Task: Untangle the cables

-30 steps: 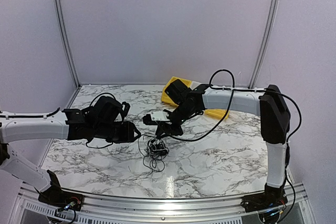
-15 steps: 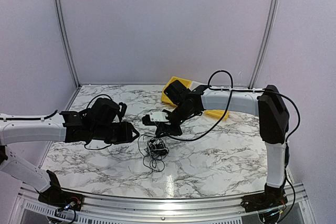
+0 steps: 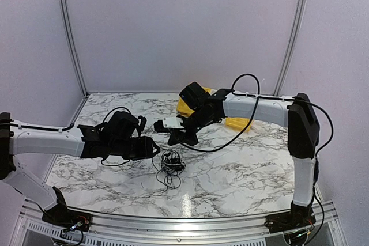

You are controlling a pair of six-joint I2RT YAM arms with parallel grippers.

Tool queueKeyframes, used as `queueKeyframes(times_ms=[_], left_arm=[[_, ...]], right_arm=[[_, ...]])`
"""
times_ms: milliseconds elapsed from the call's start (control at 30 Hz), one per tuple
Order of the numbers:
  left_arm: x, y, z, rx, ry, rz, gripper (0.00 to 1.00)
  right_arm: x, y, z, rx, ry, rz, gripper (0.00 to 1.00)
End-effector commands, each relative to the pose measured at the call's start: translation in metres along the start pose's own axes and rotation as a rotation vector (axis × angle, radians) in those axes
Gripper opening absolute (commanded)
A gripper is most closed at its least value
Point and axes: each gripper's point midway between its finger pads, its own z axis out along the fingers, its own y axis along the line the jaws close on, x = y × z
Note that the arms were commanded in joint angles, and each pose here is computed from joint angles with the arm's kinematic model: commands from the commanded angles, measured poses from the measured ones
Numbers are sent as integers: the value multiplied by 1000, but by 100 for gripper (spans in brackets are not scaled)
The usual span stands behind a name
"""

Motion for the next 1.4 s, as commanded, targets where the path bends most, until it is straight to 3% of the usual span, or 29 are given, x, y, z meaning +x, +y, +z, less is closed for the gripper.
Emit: queueKeyframes(times_ms=[0,267,467,667,800,900,1033,1367], left_arm=[[-13,-36,10,161,-25,48,47],[-21,-55,51,199,-16,99,47],[-5,-50,100,182,65,122,40],[23,-33,126,168,158,129,34],[30,-27,126,169,185,129,33],[22,-36,116,199,167,151,34],[2,-58,91,253,113,194,39],[-28,-73,29,214,56,291,48]], right_arm=[[-61,-9,-53,76,-127,-36,0],[-140,-10,-136,134,-317,-31,0],[-210,-13,-225,241,-488,-59,0],[-259,-19,-316,457,-688,-63,0],[-272,-25,-360,618,-756,-84,0],[-262,-38,-369,699,-730,-82,0],[-214,-70,-369,744,-660,22,0],[-31,-128,-345,896,-401,259,0]])
